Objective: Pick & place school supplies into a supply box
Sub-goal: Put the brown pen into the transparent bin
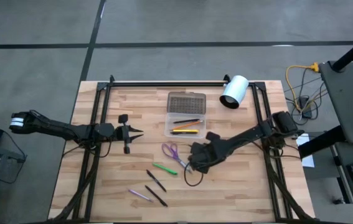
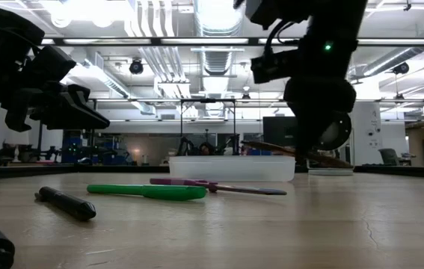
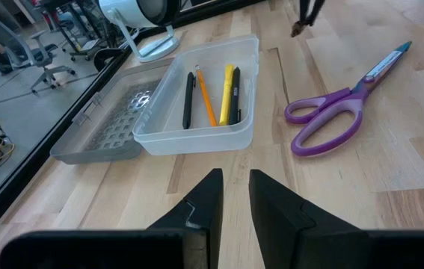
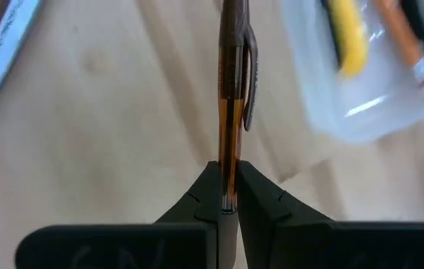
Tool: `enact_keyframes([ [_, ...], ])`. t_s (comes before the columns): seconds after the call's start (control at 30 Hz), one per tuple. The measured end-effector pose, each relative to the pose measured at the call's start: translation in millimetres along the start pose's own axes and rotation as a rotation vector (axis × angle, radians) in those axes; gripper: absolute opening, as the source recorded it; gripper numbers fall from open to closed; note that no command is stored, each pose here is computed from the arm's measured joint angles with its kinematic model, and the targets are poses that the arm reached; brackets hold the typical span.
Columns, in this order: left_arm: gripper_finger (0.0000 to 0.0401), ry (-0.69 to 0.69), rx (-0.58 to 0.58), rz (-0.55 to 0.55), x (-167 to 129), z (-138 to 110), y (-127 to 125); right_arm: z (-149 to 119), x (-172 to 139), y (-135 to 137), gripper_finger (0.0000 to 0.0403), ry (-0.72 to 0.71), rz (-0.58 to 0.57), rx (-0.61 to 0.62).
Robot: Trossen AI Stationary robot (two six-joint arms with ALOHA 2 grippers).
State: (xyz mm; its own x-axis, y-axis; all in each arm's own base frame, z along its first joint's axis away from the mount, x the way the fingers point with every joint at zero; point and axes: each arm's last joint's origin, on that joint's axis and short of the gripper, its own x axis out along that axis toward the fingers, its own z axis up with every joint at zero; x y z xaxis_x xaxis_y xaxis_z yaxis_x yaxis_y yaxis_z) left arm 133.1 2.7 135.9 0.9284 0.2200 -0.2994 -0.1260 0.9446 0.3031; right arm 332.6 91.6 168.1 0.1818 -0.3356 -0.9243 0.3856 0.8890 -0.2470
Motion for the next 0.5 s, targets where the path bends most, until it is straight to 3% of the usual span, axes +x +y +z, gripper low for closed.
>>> enact_keyframes([
  [0.37,0.0052,0.0,0.0,0.0,0.0,0.0,0.0,25.2,-16.8,-4.3,0.0013,-0.219,-0.228,-0.314],
  [0.5,0.0052,0.0,0.0,0.0,0.0,0.0,0.0,37.3,-15.7,-5.2,0.0013,-0.291,-0.236,-0.372],
])
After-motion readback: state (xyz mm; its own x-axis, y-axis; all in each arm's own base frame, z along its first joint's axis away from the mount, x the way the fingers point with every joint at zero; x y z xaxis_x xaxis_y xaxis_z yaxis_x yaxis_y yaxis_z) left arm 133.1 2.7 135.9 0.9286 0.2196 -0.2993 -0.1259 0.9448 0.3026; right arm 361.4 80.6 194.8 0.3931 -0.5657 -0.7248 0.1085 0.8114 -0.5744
